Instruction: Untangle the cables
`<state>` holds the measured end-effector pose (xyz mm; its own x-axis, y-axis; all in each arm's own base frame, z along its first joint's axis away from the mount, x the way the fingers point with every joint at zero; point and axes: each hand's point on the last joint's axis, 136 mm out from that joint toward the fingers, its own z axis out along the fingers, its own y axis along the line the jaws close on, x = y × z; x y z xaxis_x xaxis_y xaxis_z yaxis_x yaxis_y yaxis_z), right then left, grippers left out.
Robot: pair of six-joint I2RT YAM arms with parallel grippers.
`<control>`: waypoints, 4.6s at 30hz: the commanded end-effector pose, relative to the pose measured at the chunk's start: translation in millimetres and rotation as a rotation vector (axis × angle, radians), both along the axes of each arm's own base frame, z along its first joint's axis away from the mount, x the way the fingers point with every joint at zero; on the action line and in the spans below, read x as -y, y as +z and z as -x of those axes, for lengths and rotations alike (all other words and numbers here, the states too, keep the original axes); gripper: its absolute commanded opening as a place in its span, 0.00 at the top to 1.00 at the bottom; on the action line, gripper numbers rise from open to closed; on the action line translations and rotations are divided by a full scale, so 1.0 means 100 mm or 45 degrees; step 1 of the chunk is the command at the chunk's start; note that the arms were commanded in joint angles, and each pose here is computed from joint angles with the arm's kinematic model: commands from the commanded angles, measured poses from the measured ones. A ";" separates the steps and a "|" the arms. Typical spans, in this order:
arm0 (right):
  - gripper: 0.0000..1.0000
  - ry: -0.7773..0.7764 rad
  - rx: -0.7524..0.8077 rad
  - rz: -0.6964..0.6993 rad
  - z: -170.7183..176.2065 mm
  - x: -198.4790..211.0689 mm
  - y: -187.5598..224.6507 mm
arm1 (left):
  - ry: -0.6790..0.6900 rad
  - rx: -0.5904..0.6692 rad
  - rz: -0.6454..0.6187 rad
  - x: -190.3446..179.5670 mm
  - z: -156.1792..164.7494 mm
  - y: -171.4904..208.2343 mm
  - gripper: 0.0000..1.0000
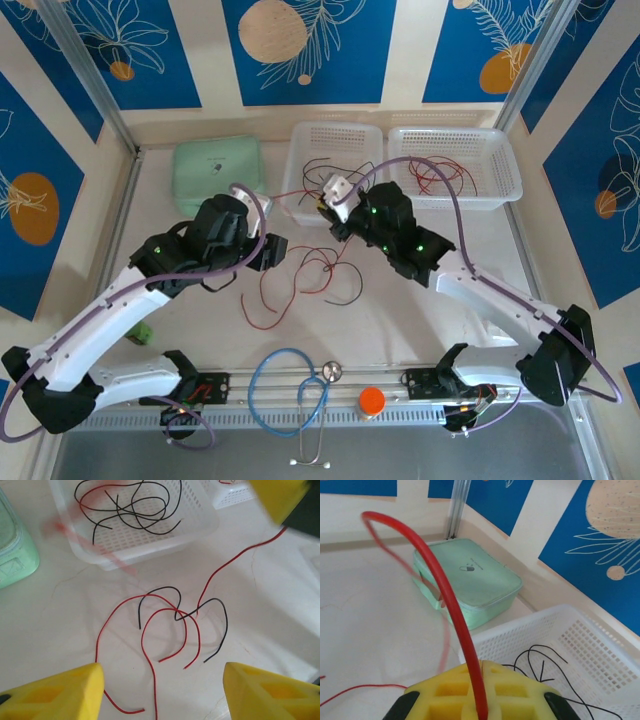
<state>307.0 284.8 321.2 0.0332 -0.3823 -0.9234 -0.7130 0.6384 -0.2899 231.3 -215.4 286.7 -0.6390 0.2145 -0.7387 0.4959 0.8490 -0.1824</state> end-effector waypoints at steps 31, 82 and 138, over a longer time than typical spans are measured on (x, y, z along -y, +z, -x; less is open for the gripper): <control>1.00 -1.327 -0.253 -0.270 -2.44 3.29 0.06 | 0.102 -0.132 -0.056 0.02 -0.07 -0.59 0.37; 0.51 -1.623 -0.592 -0.322 -1.77 3.68 -0.78 | 0.476 -0.453 -0.235 -0.50 -0.11 -1.43 0.39; 0.51 0.468 0.057 0.053 0.43 -0.09 -1.02 | 0.074 -0.120 0.119 -0.03 -0.12 -0.12 1.00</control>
<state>251.0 283.3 188.5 0.0954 -0.4396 -0.8931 -0.9046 0.3361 -0.2621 251.5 -207.2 253.3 -0.7454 0.0938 -0.6600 0.3695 0.8822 -0.2919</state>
